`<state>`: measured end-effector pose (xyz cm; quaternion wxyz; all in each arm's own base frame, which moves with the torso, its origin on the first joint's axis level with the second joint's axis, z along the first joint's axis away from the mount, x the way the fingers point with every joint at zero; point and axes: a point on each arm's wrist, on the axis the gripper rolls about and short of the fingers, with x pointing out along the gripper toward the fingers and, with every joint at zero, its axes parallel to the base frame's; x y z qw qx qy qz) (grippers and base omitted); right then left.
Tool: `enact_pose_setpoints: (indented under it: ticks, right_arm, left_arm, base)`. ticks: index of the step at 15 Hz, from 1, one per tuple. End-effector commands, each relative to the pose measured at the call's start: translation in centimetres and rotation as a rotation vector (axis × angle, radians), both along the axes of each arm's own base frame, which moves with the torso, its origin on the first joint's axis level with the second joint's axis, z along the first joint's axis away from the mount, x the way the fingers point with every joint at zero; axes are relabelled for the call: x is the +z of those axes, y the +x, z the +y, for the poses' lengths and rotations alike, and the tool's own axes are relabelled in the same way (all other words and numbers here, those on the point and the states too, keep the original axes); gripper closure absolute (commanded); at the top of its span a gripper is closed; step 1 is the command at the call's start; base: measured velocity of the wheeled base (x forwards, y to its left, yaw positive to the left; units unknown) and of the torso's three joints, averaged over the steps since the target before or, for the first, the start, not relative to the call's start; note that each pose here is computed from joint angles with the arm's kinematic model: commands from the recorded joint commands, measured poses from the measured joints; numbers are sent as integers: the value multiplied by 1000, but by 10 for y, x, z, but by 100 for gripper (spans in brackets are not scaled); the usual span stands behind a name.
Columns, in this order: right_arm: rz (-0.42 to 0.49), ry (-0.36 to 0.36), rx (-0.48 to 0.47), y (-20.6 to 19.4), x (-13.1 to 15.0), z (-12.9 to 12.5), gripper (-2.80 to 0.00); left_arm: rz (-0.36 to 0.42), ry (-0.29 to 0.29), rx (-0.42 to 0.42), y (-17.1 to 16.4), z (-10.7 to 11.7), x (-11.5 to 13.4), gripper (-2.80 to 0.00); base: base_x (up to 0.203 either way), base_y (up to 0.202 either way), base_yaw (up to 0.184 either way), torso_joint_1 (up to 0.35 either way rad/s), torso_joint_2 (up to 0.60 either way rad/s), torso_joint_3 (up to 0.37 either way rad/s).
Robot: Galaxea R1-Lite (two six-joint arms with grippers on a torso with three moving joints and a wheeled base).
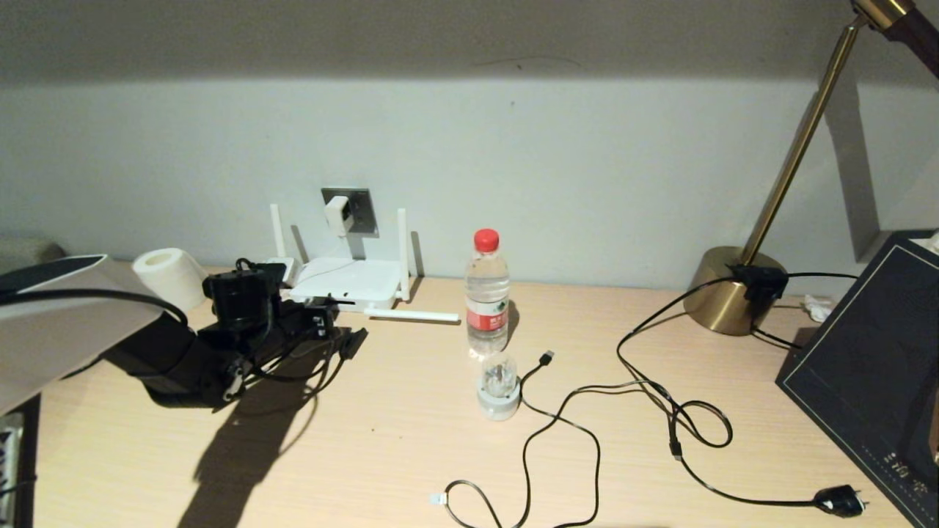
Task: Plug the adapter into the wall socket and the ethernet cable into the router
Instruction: Plug cable into router interface
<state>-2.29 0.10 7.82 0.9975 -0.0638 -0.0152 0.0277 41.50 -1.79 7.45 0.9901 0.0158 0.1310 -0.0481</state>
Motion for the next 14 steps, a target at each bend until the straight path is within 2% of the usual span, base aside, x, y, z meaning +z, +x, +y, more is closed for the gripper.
enact_pose_setpoints:
  ticks: [1,14]
  right_arm:
    - [13,-2,1,1,-3,0,0]
    - [13,-2,1,1,-3,0,0]
  left_arm:
    - [-14,0,0,2,0,1,0]
    - [-22,-1,-1,11,-1,-4,0]
  base:
    - [0,0,0,0,0,0]
    - [0,0,0,0,0,0]
